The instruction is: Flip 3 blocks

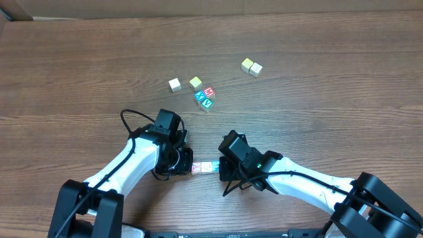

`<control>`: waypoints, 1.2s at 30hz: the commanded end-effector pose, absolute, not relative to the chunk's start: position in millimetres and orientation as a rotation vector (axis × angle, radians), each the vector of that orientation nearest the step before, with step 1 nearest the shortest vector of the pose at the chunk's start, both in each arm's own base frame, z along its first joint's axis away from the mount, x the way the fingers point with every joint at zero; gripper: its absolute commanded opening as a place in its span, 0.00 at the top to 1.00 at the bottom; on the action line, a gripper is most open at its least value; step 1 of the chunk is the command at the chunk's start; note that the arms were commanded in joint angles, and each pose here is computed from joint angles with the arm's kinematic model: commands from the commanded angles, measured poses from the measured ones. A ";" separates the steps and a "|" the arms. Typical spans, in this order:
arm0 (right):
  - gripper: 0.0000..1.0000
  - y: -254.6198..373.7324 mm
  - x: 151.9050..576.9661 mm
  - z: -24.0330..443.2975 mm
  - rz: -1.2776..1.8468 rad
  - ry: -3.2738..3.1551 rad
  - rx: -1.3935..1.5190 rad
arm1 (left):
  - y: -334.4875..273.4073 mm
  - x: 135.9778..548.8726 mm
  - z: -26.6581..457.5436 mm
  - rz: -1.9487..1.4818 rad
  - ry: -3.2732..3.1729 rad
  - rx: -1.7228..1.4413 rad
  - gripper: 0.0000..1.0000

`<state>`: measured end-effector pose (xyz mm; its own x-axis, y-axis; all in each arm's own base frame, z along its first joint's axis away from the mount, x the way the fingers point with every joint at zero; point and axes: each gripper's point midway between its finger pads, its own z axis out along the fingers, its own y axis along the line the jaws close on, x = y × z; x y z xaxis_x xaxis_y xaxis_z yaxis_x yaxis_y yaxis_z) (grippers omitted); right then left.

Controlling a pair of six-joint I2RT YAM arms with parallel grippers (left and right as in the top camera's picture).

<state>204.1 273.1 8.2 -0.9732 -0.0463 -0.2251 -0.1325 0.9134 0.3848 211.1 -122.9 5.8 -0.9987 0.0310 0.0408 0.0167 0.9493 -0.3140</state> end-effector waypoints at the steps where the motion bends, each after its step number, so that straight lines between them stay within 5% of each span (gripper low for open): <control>1: 0.96 279.7 207.5 12.8 0.634 2.852 -0.139 | -127.9 207.3 -1.1 0.531 -3.008 0.013 0.96; 36: 0.96 263.8 222.8 8.5 0.607 2.861 -0.055 | -125.9 183.3 -29.6 0.445 -2.866 0.022 0.96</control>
